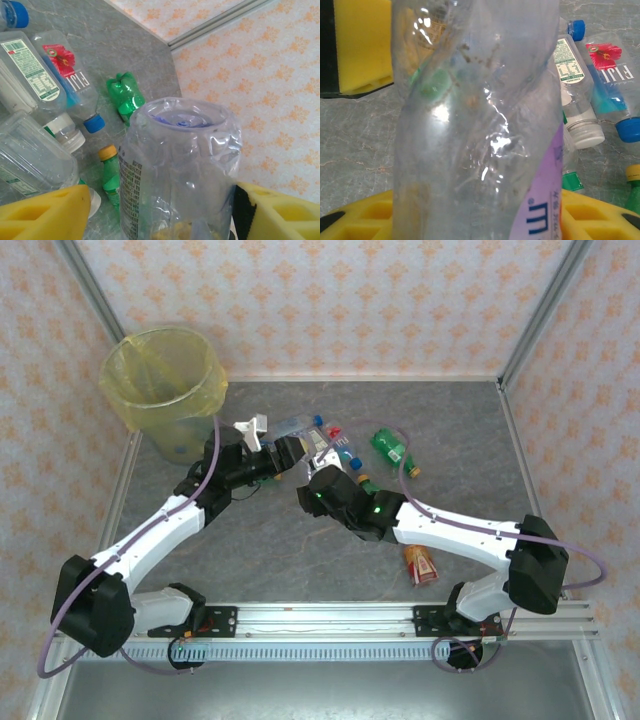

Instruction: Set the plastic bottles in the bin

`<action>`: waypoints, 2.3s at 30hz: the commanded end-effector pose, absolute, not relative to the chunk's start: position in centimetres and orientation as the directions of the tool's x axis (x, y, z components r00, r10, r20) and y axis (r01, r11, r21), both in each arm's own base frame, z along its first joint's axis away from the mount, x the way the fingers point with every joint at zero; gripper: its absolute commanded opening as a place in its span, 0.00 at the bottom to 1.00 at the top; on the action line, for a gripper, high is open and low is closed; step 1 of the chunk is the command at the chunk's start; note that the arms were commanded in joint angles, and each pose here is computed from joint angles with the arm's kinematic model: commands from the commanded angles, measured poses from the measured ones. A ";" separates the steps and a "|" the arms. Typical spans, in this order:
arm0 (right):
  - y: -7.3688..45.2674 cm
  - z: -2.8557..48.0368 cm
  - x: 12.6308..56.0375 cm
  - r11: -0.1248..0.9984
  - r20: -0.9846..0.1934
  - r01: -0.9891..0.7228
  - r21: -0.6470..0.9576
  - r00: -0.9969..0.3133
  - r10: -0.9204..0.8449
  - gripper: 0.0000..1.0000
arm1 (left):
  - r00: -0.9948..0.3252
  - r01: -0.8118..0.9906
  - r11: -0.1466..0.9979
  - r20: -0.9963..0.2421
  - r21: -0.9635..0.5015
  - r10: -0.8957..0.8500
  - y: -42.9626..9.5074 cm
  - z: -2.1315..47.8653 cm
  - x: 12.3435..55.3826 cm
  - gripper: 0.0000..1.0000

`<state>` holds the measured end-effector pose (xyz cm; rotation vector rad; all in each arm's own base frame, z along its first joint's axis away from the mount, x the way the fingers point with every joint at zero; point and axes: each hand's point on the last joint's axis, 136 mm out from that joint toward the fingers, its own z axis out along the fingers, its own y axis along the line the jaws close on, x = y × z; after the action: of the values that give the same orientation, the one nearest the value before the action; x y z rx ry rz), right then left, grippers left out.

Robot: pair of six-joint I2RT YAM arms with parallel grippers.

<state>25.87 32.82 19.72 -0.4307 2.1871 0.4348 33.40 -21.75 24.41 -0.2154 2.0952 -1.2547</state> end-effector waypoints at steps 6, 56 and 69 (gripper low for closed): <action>34.4 21.7 25.2 0.846 -0.825 -0.504 0.173 -0.543 -0.155 0.51 | -0.782 0.272 0.461 -0.473 -0.845 -0.406 -23.3 25.8 32.8 0.76; 28.8 30.1 26.0 0.886 -0.905 -0.350 0.304 -0.398 0.153 1.00 | -0.120 -0.031 0.626 -0.619 -0.779 -0.776 3.2 43.2 40.3 0.48; 28.1 30.7 25.5 0.877 -0.905 -0.356 0.323 -0.389 0.176 1.00 | 0.139 -0.302 0.667 -0.723 -0.681 -0.676 12.6 47.0 41.8 0.49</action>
<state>25.48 28.76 30.07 -0.1715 1.9143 0.5702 42.53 10.18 45.53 -0.8452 1.4852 -0.4927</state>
